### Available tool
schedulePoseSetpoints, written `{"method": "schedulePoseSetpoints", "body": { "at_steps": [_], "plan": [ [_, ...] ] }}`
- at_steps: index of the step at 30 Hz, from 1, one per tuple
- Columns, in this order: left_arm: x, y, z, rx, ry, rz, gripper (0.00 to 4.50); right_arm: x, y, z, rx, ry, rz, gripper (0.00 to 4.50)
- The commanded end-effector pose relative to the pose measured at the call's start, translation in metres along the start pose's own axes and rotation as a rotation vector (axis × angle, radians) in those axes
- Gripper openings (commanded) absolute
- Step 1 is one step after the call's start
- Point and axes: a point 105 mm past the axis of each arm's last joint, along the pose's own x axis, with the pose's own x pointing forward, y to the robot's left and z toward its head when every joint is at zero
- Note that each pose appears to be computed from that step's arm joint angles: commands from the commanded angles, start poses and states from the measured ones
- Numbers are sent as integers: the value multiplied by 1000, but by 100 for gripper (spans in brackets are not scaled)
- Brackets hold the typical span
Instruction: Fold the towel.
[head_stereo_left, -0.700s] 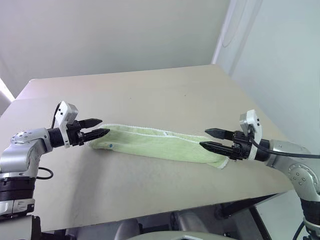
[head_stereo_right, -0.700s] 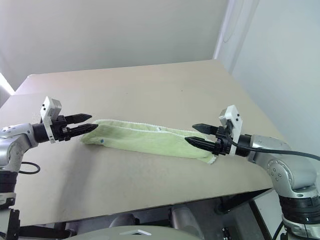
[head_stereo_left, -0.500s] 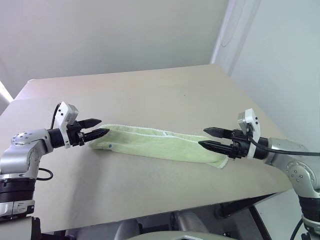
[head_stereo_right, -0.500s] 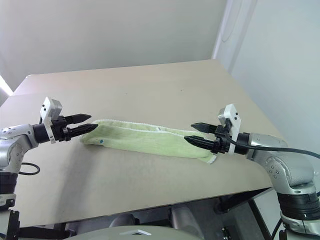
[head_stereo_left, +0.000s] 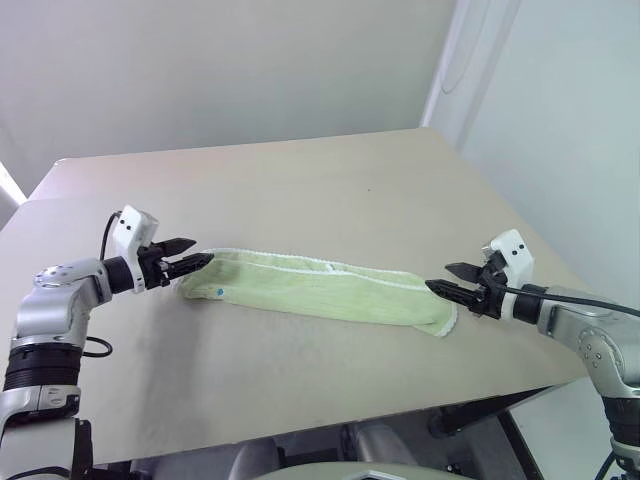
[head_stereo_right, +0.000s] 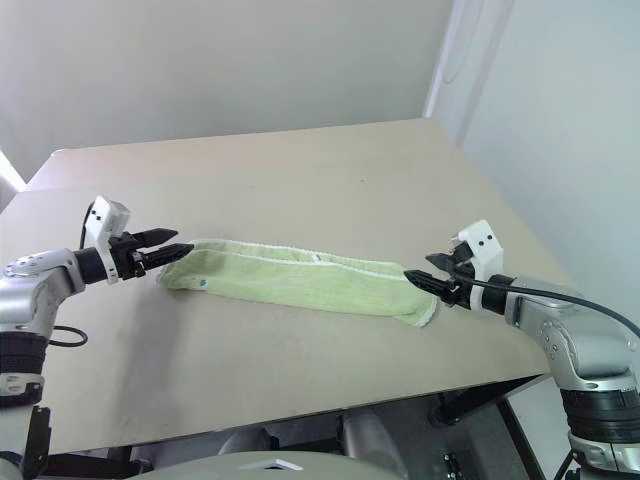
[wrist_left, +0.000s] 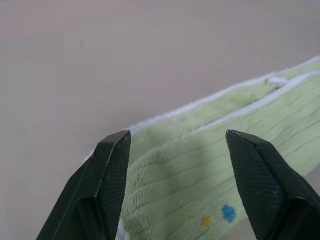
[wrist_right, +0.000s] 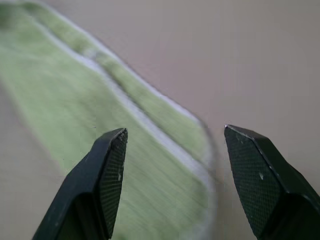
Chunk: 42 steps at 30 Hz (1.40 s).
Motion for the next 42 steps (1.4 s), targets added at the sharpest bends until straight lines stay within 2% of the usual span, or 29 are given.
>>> {"method": "schedulePoseSetpoints", "body": {
  "at_steps": [1, 15, 24, 29, 36, 42],
  "plan": [
    [-1, 11, 12, 39, -13, 42, 320, -4, -6, 4, 13, -1, -43, 319],
    [9, 18, 13, 49, 0, 54, 320, 3, -10, -28, 96, 94, -75, 319],
    [5, 22, 12, 44, 11, 61, 320, 11, -4, -35, 104, 125, -43, 319],
    [11, 27, 5, -4, 76, 79, 320, 16, 1, -33, 108, 127, -17, 319],
    [38, 26, -11, -52, 180, 58, 320, 21, 2, -33, 98, 131, -19, 319],
    [52, 19, -27, -13, 258, 10, 320, 20, 3, -32, 99, 126, -23, 319]
  ]
}}
